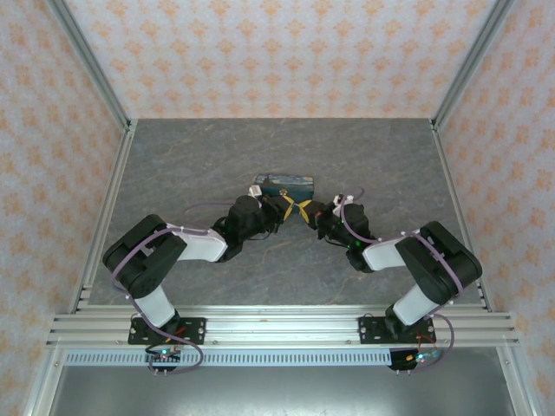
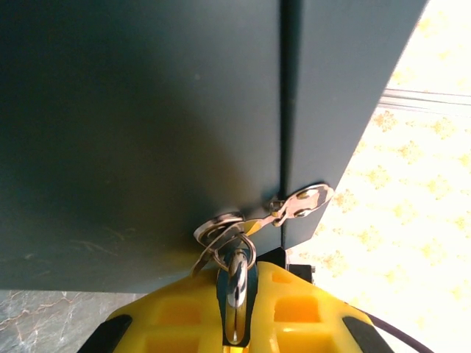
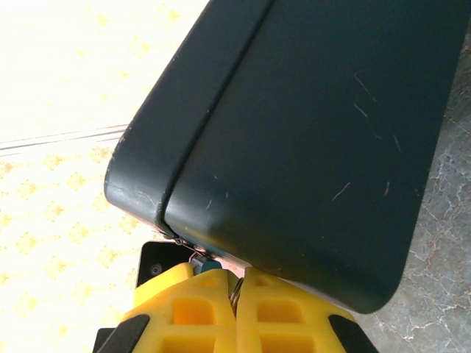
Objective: Unlock the padlock with the key
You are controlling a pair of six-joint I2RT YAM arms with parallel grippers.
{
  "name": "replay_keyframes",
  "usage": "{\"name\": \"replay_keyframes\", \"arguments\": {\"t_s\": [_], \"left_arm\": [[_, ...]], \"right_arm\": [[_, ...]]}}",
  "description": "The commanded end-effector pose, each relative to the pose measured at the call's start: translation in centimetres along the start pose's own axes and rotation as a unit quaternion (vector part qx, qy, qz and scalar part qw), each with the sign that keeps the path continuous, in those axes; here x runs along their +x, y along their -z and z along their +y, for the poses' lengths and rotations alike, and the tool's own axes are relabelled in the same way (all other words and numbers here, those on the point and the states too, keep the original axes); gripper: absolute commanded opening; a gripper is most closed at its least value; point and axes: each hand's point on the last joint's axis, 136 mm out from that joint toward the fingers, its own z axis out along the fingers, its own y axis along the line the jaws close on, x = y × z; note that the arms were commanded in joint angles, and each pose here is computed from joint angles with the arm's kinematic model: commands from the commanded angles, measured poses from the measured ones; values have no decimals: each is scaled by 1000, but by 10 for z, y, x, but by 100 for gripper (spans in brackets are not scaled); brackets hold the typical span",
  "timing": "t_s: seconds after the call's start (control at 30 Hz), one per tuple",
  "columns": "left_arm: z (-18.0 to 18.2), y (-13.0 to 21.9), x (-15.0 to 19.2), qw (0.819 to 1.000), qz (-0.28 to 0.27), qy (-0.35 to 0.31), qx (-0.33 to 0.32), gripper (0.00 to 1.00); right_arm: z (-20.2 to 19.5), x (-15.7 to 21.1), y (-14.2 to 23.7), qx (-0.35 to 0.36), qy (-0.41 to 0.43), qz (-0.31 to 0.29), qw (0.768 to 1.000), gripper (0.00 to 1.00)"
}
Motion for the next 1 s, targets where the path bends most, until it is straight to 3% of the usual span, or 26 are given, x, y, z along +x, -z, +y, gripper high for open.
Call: {"name": "replay_keyframes", "arguments": {"t_s": [0.0,0.37,0.73,0.97], "left_arm": [[-58,16,65,987,126,-44,87,0],[-52,20,69,986,138,-59,70,0],[-55,8,67,987,134,-22,84,0],[-36,7,61,990,123,-28,58,0]], "right_arm": [[1,-18,-2,12,14,-35,999,0],[0,-18,0,36,53,-35,997,0],[24,-2,-8,-4,35,-10,999,0],[-3,-13,9,59,57,-43,996,0]]}}
